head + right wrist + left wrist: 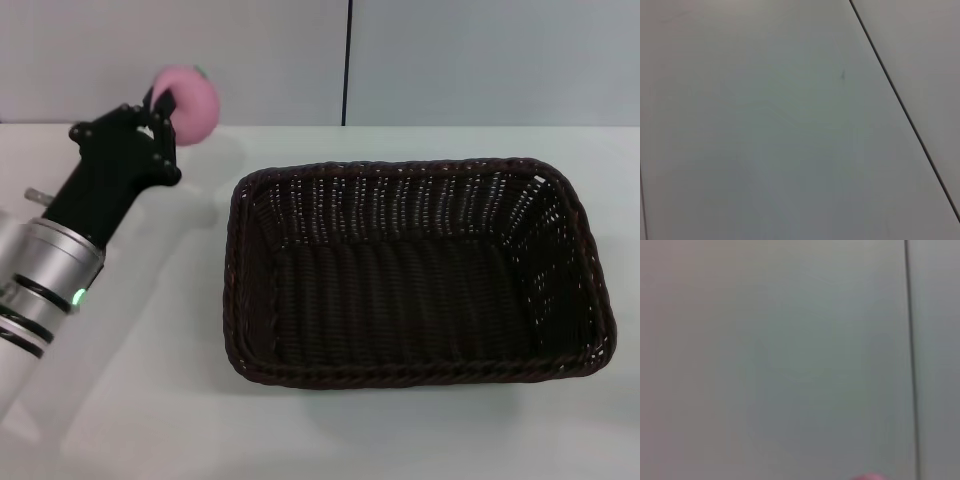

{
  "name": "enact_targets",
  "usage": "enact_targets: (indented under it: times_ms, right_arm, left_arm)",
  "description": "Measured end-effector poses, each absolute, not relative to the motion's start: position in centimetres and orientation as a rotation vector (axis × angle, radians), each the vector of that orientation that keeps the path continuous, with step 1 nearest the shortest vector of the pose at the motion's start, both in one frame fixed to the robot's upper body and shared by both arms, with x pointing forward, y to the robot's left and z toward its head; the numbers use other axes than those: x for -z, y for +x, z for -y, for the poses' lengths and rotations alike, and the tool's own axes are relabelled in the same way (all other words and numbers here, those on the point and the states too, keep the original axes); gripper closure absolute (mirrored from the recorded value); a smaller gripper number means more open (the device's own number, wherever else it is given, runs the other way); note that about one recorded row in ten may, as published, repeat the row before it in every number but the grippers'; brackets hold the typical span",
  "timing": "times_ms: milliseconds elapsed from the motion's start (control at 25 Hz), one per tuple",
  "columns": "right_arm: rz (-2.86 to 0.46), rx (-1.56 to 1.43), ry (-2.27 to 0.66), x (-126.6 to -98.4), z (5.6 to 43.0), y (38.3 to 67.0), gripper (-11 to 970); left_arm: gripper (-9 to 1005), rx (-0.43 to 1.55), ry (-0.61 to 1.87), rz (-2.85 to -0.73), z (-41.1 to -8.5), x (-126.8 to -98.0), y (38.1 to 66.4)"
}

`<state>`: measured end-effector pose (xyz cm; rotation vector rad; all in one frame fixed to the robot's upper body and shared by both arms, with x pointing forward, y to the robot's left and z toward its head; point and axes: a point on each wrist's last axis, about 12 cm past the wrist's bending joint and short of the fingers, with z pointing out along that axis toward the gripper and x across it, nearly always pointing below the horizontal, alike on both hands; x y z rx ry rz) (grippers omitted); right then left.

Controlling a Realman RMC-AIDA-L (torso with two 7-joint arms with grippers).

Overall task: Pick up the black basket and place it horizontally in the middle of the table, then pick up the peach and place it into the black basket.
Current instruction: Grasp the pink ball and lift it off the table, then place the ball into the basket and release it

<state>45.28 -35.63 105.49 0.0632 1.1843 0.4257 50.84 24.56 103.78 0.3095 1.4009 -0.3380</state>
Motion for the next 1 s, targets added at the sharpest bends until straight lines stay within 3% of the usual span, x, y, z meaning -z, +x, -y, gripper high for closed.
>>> enact_targets:
  times_ms: [200, 480, 1000]
  right_arm:
    - [-1.184, -0.426, 0.062, -105.5, 35.6, 45.3, 237]
    - [-1.181, -0.427, 0.056, -105.6, 35.5, 45.6, 237]
    - [-1.178, -0.426, 0.051, -105.7, 35.4, 45.8, 236]
  left_arm:
    - [929, 0.508, 0.317, -1.316, -25.2, -105.1, 50.4]
    - [889, 0.734, 0.542, -1.205, -23.9, -105.8, 49.0]
    - [814, 0.845, 0.624, -1.198, -20.1, -104.3, 46.5]
